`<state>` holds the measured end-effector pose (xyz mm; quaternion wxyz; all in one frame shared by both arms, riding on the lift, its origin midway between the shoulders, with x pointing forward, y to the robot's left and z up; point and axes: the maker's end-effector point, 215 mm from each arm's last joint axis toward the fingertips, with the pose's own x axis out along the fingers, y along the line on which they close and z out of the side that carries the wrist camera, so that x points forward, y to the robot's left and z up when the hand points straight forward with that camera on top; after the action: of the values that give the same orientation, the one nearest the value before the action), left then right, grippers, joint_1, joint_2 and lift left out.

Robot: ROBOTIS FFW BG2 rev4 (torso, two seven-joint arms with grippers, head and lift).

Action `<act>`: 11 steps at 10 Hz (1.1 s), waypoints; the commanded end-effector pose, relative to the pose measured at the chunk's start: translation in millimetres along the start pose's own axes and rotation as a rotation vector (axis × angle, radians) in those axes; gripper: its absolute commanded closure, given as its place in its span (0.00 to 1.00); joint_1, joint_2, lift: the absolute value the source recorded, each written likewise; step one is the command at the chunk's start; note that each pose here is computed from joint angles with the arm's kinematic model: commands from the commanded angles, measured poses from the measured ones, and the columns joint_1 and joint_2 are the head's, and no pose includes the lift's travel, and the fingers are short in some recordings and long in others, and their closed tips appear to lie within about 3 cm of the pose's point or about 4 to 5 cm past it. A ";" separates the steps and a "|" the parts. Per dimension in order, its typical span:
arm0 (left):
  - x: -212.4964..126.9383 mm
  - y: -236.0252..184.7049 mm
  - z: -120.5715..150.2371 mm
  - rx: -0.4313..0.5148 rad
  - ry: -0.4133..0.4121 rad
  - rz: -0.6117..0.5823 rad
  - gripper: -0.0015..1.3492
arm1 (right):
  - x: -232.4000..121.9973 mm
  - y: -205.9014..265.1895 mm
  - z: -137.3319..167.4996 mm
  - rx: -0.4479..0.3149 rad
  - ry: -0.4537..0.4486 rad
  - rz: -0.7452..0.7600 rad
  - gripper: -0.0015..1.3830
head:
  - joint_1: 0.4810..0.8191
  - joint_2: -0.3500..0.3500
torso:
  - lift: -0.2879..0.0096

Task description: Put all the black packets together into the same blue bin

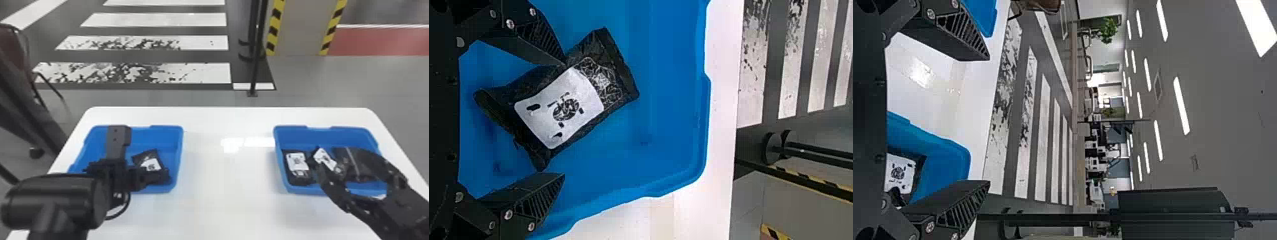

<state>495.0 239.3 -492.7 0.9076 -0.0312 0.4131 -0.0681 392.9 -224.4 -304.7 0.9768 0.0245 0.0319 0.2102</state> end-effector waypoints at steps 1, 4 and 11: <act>6.8 -3.4 -2.7 0.016 0.022 -0.007 0.19 | 1.3 0.5 1.1 0.002 -0.004 0.003 0.10 | 0.63 0.53 | 0.60; 9.9 -5.1 -17.9 0.048 0.095 0.020 0.63 | 1.3 0.0 -4.2 0.012 0.004 0.008 0.10 | 0.63 0.52 | 0.60; -22.4 18.3 58.6 0.051 -0.260 0.084 0.89 | -0.6 0.0 -7.4 0.025 0.008 0.010 0.10 | 0.63 0.54 | 0.60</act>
<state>521.9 258.0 -457.2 0.9466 -0.0007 0.3200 -0.0389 391.9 -224.6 -312.8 0.9753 0.0361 0.0387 0.2146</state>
